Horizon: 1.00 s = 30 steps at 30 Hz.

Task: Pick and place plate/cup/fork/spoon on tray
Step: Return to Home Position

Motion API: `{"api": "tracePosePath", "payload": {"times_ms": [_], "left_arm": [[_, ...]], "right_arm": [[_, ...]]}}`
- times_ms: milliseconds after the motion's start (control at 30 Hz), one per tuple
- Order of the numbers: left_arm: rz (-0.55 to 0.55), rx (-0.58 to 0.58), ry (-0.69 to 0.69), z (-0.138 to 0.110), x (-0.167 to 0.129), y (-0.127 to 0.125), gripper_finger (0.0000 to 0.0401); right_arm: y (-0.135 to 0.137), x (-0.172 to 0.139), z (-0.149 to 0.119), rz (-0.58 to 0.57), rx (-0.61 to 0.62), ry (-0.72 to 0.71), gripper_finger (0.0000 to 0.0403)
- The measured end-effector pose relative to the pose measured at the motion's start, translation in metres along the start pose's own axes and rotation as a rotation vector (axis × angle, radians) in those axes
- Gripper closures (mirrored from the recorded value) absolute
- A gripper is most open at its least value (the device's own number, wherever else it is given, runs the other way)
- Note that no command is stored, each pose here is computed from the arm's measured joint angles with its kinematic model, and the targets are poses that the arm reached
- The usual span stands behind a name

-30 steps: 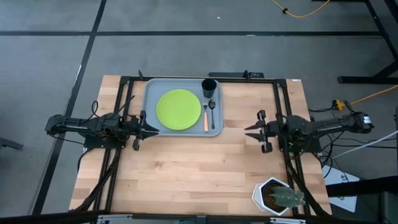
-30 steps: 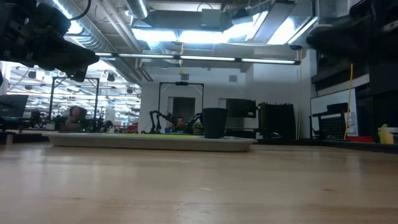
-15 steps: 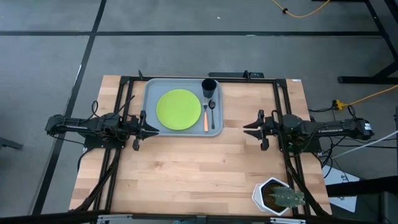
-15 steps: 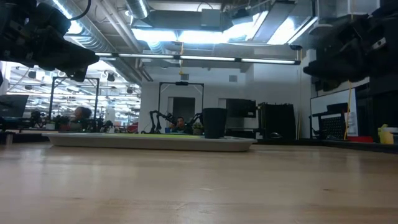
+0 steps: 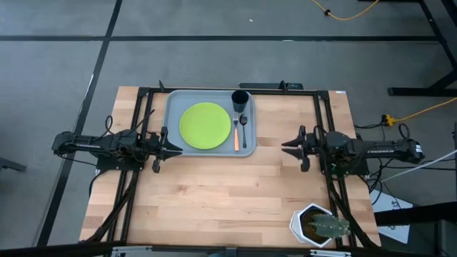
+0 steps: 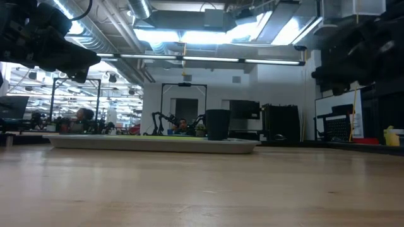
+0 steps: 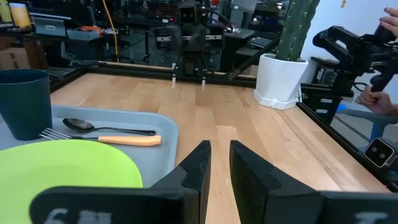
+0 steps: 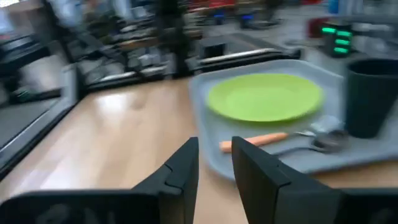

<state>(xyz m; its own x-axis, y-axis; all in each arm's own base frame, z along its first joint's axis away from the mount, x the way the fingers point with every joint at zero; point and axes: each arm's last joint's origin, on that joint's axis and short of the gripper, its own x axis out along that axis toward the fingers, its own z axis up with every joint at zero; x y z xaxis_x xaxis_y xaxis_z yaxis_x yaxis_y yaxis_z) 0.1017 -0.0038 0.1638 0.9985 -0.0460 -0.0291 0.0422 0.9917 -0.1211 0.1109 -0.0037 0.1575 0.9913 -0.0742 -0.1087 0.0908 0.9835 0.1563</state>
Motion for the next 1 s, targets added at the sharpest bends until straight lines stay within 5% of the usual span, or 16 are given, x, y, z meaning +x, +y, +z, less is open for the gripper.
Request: {"api": "tracePosePath", "payload": {"times_ms": [167,1000], "left_arm": [[0.0,0.0,0.0,0.0,0.0,0.0,0.0348],[0.0,0.0,0.0,0.0,0.0,0.0,0.0348]], "right_arm": [[0.005,-0.005,0.002,0.158,-0.092,-0.026,0.0302],[0.002,-0.011,0.005,0.087,-0.065,-0.077,0.0302]]}}
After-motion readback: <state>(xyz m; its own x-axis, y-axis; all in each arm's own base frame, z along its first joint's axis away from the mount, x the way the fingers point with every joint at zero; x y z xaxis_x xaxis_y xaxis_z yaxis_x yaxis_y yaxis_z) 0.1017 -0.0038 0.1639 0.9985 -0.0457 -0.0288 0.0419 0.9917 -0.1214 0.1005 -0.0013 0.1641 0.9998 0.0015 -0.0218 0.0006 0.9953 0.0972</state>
